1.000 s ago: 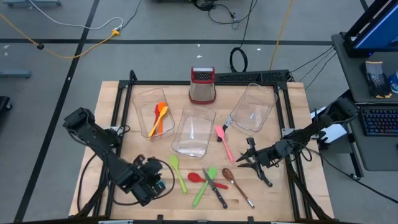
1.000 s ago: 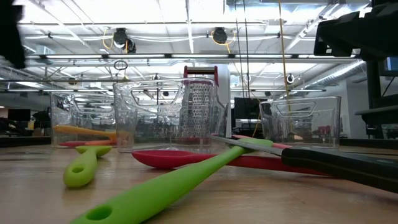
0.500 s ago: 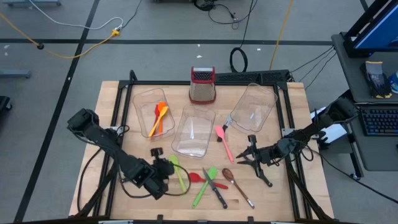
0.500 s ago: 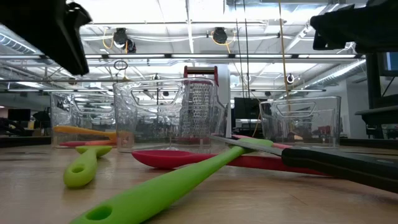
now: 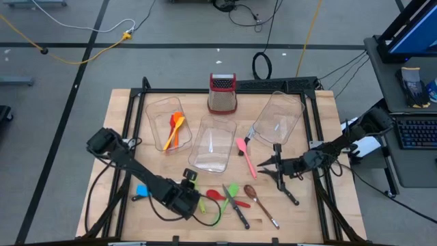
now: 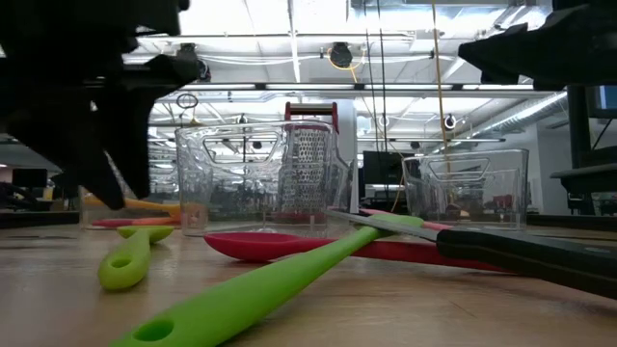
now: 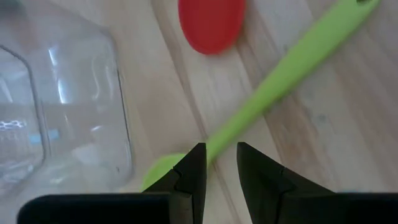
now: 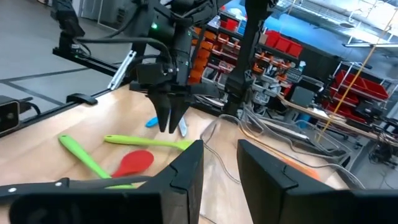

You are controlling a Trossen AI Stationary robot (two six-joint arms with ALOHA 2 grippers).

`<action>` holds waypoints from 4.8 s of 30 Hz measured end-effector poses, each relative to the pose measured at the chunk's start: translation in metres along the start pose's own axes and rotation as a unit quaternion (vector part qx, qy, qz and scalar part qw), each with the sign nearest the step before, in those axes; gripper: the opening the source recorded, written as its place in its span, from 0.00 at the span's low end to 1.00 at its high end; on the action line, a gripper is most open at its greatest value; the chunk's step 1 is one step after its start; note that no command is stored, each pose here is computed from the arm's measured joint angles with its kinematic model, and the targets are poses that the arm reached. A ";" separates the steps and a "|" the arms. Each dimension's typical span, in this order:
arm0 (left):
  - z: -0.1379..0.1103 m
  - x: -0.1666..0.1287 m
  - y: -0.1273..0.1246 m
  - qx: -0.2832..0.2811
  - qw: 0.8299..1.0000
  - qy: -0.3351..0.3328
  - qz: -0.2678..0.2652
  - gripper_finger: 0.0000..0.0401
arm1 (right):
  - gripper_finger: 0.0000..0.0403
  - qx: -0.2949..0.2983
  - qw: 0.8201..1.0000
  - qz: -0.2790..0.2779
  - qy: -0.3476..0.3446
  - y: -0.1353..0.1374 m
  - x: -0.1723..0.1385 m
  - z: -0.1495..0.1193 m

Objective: Pick & Place Kitchen Items
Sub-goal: Put the green serving spoon into the right transparent bin

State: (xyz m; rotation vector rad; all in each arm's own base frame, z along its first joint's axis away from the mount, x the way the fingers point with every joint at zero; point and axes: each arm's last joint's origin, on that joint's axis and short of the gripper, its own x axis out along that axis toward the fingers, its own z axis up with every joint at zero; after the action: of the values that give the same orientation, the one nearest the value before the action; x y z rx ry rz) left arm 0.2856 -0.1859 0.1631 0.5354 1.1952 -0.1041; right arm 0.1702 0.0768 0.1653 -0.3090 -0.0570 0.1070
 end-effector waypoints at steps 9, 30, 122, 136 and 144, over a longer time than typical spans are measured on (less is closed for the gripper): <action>0.006 0.001 0.000 0.049 0.998 -0.025 -0.033 0.23 | 0.22 -0.002 1.000 -0.009 0.008 -0.004 0.001 -0.002; 0.000 0.011 0.018 0.114 0.993 0.018 -0.035 0.23 | 0.22 0.026 1.000 -0.008 0.007 -0.003 0.001 -0.002; 0.029 -0.018 0.019 0.134 0.986 0.004 -0.101 0.03 | 0.22 0.064 0.998 -0.009 0.007 -0.003 0.001 -0.002; 0.063 -0.056 0.037 -0.005 0.995 -0.054 -0.080 0.02 | 0.22 0.080 0.996 0.008 -0.047 -0.002 0.000 0.009; 0.073 -0.059 0.065 -0.151 0.984 -0.067 -0.072 0.02 | 0.22 0.029 0.996 0.026 -0.074 0.002 0.011 0.027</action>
State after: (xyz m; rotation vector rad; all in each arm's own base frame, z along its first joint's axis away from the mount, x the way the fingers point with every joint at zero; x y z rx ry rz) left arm 0.3485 -0.1735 0.2575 0.1721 1.0923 -0.0788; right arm 0.1789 0.0875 0.1905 -0.2444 -0.1933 0.1826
